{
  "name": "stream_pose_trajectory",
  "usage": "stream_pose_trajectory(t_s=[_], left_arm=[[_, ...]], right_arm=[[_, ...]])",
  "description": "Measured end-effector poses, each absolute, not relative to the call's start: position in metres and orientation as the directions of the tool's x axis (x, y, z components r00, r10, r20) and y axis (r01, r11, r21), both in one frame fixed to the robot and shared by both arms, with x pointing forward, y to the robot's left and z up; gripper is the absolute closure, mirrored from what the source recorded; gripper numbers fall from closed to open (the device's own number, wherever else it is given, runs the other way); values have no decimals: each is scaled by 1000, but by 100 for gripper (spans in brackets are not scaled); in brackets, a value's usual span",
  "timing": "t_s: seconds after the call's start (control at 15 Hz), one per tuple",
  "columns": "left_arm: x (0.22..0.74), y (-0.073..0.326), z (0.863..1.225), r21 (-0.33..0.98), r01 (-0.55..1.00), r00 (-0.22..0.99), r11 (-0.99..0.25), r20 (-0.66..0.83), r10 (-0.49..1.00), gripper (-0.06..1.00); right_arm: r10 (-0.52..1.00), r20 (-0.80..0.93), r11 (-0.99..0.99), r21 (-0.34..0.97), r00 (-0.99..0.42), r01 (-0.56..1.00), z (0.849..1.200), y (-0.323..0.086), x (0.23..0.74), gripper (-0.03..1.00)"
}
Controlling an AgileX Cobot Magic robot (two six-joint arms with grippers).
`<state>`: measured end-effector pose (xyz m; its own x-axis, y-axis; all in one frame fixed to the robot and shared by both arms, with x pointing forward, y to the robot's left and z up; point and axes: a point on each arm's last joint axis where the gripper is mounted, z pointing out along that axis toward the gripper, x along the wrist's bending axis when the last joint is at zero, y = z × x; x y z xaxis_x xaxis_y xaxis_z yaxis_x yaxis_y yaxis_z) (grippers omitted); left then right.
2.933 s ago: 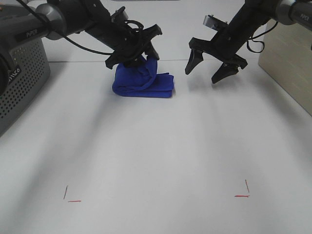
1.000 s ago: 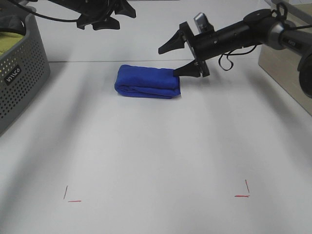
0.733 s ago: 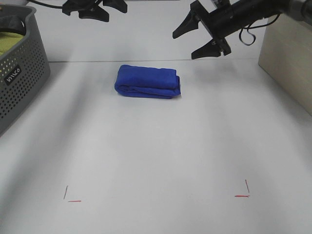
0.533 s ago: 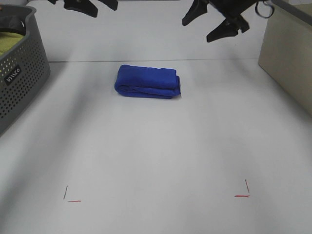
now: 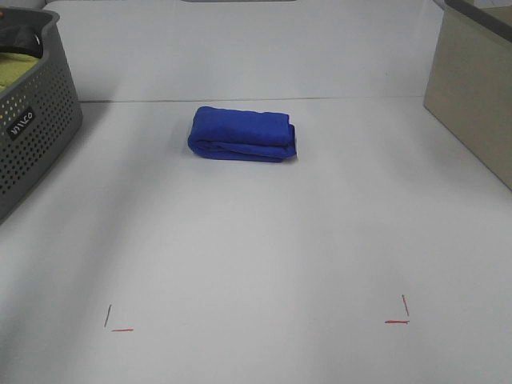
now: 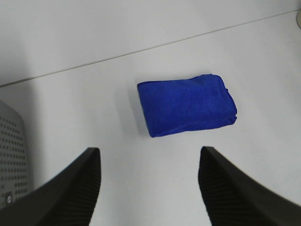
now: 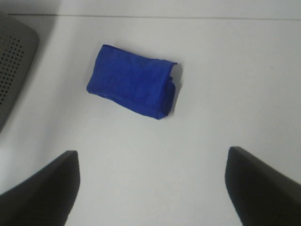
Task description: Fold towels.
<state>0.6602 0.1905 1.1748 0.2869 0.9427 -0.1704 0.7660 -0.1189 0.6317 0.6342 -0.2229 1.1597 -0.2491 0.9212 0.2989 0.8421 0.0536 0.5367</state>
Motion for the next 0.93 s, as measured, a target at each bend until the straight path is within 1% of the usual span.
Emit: stream_pose_trajectory(t_s=[0.07, 0.2, 0.4, 0.67, 0.73, 0.93], left_arm=[[651, 191, 1181, 637, 761, 287, -125, -159, 945, 36], [615, 193, 1198, 636, 760, 281, -133, -136, 950, 36], [552, 198, 1206, 614, 772, 297, -162, -124, 947, 36], [466, 218, 1172, 536, 824, 296, -183, -132, 946, 36], [422, 232, 1146, 503, 844, 287, -185, -133, 949, 36], [368, 249, 1119, 506, 842, 287, -184, -133, 948, 36]], right_arm=[[925, 289, 58, 534, -246, 844, 1163, -225, 623, 17], [937, 258, 76, 512, -237, 856, 1167, -233, 579, 17], [950, 214, 101, 474, -226, 875, 1158, -245, 512, 17], [964, 152, 128, 446, -216, 886, 1131, -260, 425, 17], [966, 141, 129, 464, -217, 876, 1116, -266, 383, 17], [966, 130, 130, 498, -222, 857, 1097, -271, 341, 17]])
